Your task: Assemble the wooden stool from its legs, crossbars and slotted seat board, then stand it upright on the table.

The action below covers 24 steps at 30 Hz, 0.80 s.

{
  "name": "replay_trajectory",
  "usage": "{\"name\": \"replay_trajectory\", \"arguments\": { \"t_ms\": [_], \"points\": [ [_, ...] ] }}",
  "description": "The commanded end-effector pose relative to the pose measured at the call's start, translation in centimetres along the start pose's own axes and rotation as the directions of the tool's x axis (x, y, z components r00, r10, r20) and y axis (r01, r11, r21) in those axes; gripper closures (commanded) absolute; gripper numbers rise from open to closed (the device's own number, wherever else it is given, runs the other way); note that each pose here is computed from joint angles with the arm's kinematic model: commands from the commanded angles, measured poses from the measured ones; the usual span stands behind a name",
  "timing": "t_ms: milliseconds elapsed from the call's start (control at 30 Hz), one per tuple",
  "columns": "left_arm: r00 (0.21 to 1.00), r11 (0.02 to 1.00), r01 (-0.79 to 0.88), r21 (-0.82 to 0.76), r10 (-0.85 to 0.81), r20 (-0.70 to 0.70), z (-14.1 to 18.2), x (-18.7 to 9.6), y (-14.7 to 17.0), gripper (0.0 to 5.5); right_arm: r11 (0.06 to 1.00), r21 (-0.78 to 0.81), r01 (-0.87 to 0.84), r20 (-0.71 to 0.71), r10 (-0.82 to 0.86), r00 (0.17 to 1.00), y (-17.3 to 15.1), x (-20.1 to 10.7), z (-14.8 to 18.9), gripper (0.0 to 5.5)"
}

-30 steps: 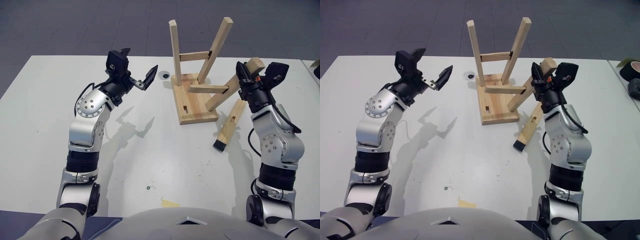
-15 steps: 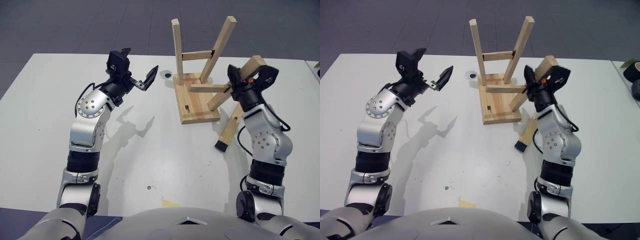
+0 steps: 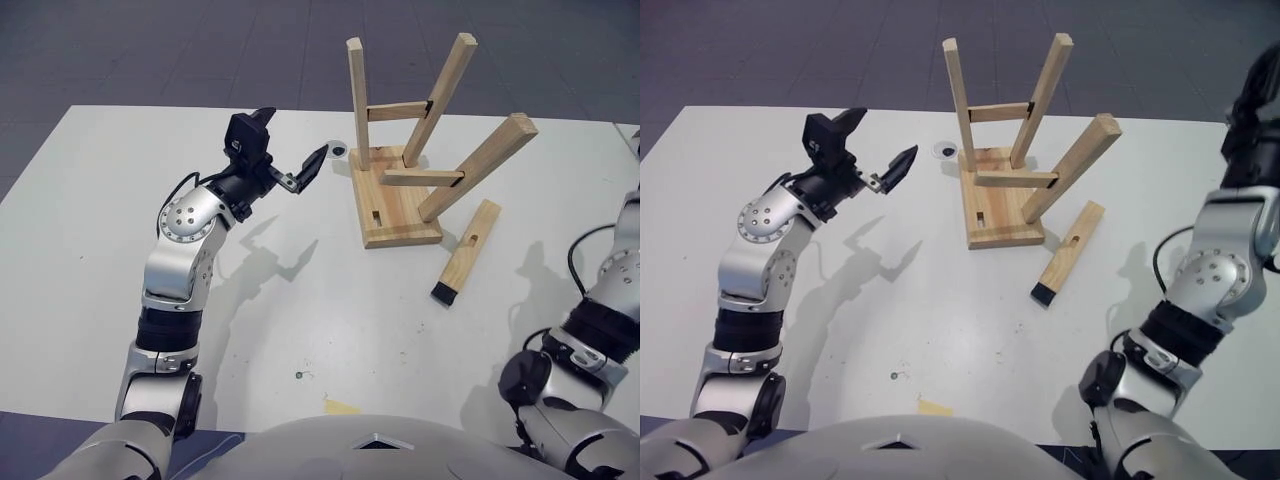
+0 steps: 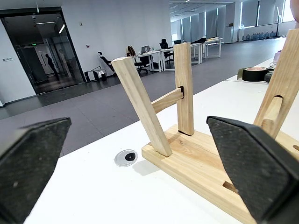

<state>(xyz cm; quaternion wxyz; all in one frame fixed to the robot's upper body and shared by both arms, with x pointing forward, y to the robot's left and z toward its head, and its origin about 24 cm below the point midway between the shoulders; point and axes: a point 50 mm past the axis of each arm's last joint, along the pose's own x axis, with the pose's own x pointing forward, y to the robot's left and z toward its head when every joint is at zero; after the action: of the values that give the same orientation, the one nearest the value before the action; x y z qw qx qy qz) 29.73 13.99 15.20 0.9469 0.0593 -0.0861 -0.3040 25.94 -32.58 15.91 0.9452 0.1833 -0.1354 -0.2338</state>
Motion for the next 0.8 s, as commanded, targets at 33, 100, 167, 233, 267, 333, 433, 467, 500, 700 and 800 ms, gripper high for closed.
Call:
{"name": "replay_trajectory", "arguments": {
  "t_ms": [33, 100, 167, 233, 267, 333, 433, 467, 500, 700, 800],
  "points": [
    [0.999, 1.0, -0.023, 0.018, 0.023, -0.024, -0.3, -0.4, 0.2, 0.1, 0.958, -0.274, -0.086, -0.335, -0.011, 0.942, 0.5, -4.2, -6.5, 0.12],
    [0.999, 1.0, -0.02, 0.022, 0.02, -0.026, -0.3, -0.3, 0.2, 0.1, 0.944, -0.292, -0.153, -0.45, 0.005, 0.893, 1.4, -6.4, -8.6, 0.12],
    [0.999, 1.0, -0.015, 0.025, 0.016, -0.028, -0.3, -0.3, 0.1, 0.1, 0.939, -0.281, -0.196, -0.512, 0.026, 0.859, 2.3, -7.5, -9.5, 0.12],
    [0.999, 1.0, -0.011, 0.026, 0.012, -0.03, -0.3, -0.2, 0.1, 0.1, 0.939, -0.269, -0.215, -0.549, 0.035, 0.835, 3.2, -8.0, -10.0, 0.12],
    [0.999, 1.0, -0.009, 0.027, 0.01, -0.03, -0.3, -0.2, 0.0, 0.1, 0.936, -0.27, -0.227, -0.562, 0.038, 0.826, 3.7, -8.2, -10.2, 0.12],
    [1.0, 1.0, 0.001, 0.028, 0.0, -0.031, -0.4, -0.2, -0.1, 0.1, 0.938, -0.266, -0.223, -0.589, 0.026, 0.808, 4.2, -8.6, -10.6, 0.12],
    [1.0, 1.0, 0.004, 0.031, -0.003, -0.031, -0.4, -0.1, -0.1, 0.1, 0.924, -0.276, -0.266, -0.65, 0.024, 0.76, 5.3, -9.3, -11.5, 0.12],
    [1.0, 0.999, 0.004, 0.031, -0.003, -0.031, -0.4, -0.1, -0.1, 0.1, 0.924, -0.278, -0.264, -0.666, 0.013, 0.746, 5.4, -9.4, -11.7, 0.12],
    [1.0, 0.999, 0.002, 0.032, -0.001, -0.03, -0.4, -0.1, -0.1, 0.1, 0.922, -0.288, -0.26, -0.677, -0.003, 0.736, 5.4, -9.5, -11.9, 0.12],
    [1.0, 0.999, 0.001, 0.041, 0.0, -0.022, -0.2, 0.0, -0.2, 0.1, 0.937, -0.321, -0.138, -0.697, -0.135, 0.705, 4.6, -9.9, -12.4, 0.6],
    [1.0, 0.999, 0.006, 0.043, -0.005, -0.024, -0.2, 0.0, -0.2, 0.1, 0.934, -0.339, -0.116, -0.677, -0.157, 0.719, 4.7, -9.8, -12.0, 1.02]
  ]
}}
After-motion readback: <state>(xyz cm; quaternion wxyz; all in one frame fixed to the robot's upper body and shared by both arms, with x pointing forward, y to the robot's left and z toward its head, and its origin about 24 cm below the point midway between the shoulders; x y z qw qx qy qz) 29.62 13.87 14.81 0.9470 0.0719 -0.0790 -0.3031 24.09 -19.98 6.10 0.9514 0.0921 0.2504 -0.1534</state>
